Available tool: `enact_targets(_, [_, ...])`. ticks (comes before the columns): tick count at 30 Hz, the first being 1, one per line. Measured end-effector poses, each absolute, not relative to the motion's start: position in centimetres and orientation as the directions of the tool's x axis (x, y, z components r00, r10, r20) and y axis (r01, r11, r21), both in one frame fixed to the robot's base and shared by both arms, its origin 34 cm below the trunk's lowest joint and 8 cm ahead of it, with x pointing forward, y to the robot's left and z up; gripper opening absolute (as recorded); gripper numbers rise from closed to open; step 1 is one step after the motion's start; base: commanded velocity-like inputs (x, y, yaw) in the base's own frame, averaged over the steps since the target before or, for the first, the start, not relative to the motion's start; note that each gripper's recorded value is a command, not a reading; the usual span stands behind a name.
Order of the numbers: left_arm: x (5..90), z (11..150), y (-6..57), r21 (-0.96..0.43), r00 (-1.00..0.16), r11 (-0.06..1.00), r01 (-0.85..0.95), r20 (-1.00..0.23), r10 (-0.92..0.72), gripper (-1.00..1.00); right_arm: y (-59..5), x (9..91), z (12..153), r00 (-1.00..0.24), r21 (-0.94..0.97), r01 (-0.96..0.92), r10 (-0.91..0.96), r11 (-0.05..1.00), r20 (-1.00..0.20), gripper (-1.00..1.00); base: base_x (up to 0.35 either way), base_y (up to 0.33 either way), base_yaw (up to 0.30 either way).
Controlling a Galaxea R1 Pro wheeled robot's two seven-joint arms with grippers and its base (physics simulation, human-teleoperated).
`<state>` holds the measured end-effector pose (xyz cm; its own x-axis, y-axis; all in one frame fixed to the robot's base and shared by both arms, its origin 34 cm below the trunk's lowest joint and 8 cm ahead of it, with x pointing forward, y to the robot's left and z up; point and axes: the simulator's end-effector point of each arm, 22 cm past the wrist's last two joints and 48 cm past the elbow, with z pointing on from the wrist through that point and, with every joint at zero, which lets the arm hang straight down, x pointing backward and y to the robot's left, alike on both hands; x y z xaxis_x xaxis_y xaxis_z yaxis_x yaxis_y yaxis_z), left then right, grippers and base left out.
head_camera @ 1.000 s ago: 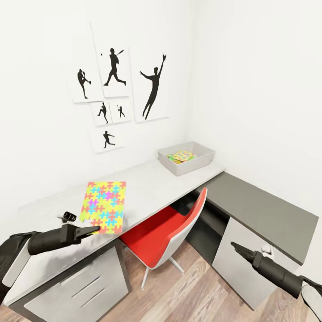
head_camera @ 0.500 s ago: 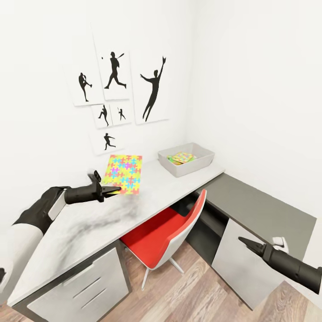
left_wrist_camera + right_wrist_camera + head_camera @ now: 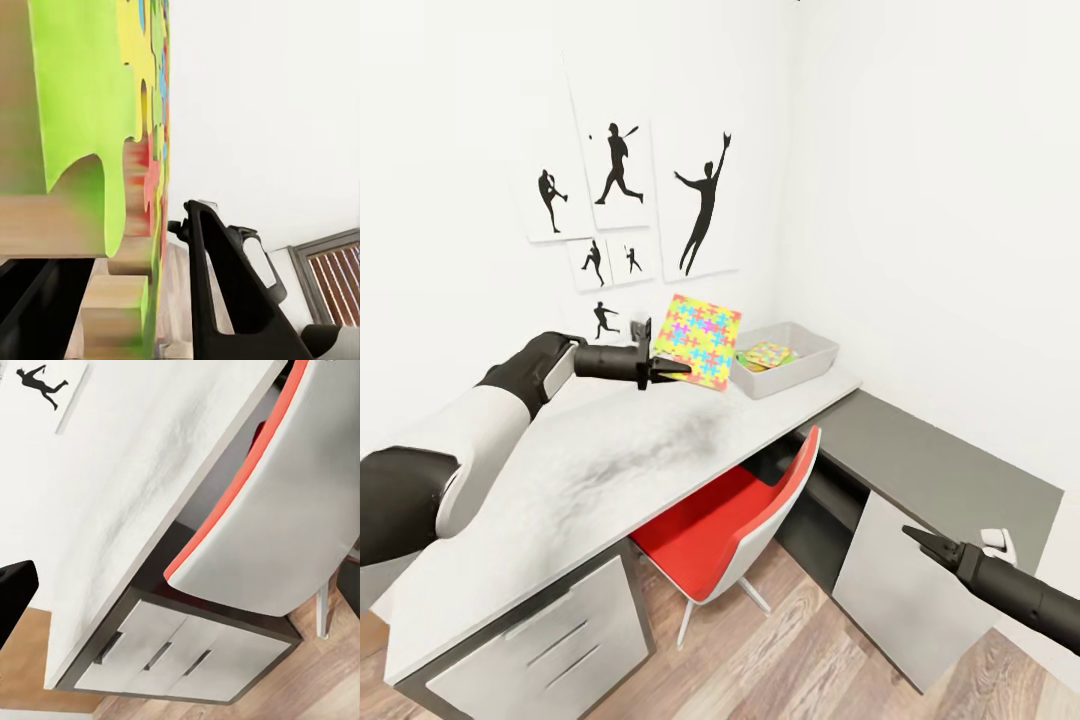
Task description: Put all the toys in the child's room - the three board games (two on the bed and one on the table), the two jigsaw puzzles on the table, and the tennis ball on the table - inside the toy box on the table in the child's room.
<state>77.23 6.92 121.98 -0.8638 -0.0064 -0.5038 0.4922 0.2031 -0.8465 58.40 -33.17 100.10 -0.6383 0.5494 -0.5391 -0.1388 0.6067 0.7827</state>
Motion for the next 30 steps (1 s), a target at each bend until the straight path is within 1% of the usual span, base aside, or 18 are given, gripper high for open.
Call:
enact_targets(5, [77.1, 122.4, 6.3, -0.841, -0.864, 0.220, 0.494, -0.504, 0.015, -1.00, -33.0, 58.1, 100.5, -0.648, 0.787, -0.136, 0.547, 0.602, -0.530, 1.00, 0.000, 0.000, -0.002])
enact_targets(8, [77.0, 122.6, 6.3, -0.840, -0.864, 0.224, 0.494, -0.503, 0.016, -1.00, -32.9, 57.9, 100.8, -0.652, 0.788, -0.135, 0.546, 0.600, -0.527, 1.00, 0.000, 0.000, -0.117])
enact_targets(28, [76.9, 123.4, 7.0, -0.841, -0.865, 0.227, 0.491, -0.502, 0.007, -1.00, -32.9, 57.5, 103.0, -0.641, 0.807, -0.175, 0.557, 0.563, -0.528, 1.00, 0.000, 0.000, -0.272])
enact_targets(30, [76.9, 123.6, 7.0, -0.841, -0.863, 0.225, 0.493, -0.504, 0.006, -1.00, -32.9, 57.5, 103.0, -0.641, 0.808, -0.176, 0.557, 0.563, -0.528, 1.00, 0.114, -0.088, -0.151])
